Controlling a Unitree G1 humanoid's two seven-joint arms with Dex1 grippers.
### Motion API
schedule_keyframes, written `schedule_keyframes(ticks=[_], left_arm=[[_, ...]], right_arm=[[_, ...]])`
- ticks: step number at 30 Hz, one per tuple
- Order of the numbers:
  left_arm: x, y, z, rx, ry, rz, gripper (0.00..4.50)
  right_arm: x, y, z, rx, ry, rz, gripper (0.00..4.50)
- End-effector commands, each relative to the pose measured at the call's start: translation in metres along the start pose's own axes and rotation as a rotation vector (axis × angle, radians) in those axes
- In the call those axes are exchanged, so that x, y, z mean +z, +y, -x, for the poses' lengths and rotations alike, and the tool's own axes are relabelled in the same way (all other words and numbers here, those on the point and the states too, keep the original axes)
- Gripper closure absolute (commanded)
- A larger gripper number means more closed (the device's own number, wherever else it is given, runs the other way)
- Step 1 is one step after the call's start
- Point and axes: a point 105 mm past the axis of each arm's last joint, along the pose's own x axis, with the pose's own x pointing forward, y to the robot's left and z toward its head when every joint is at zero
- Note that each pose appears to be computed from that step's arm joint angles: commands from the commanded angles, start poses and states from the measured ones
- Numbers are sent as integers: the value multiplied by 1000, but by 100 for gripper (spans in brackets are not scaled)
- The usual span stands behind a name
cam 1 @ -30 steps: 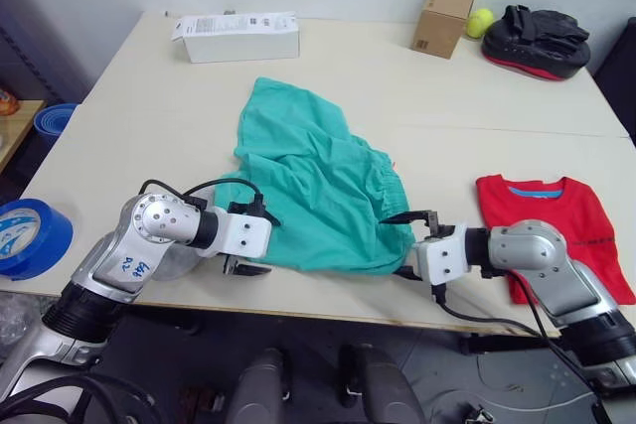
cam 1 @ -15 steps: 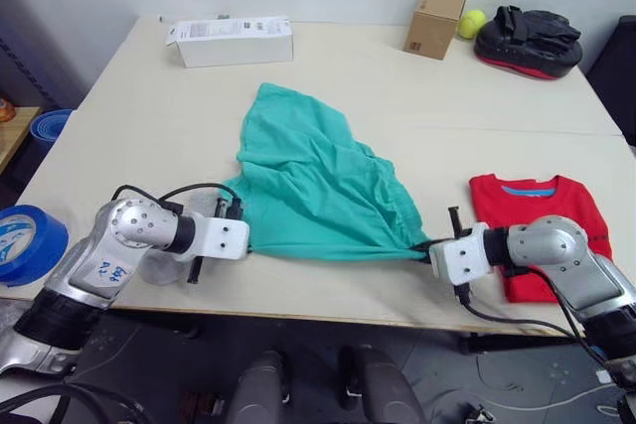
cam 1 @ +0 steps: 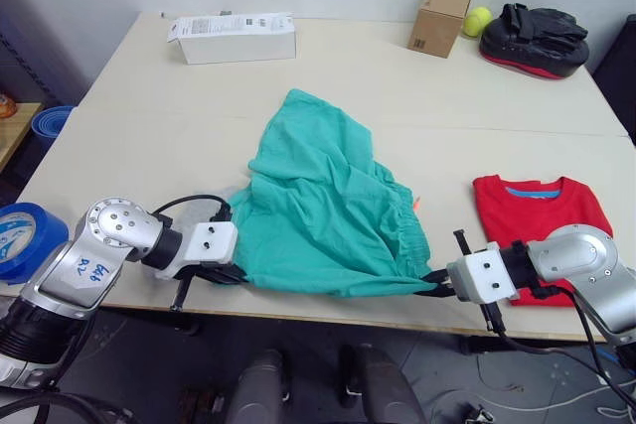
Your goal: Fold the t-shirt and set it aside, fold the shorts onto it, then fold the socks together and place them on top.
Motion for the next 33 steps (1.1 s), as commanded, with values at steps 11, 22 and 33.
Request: schedule_keyframes(ticks=[11, 22, 33], left_arm=[[26, 81, 21, 173, -14, -90, 448], [215, 178, 241, 1387, -544, -551, 448], [109, 67, 104, 466, -244, -373, 448]], right_arm=[[2, -90, 45, -284, 18, -78, 450], [110, -224, 235, -1506, 205, 784, 450], [53, -126, 142, -915, 25, 469, 450]])
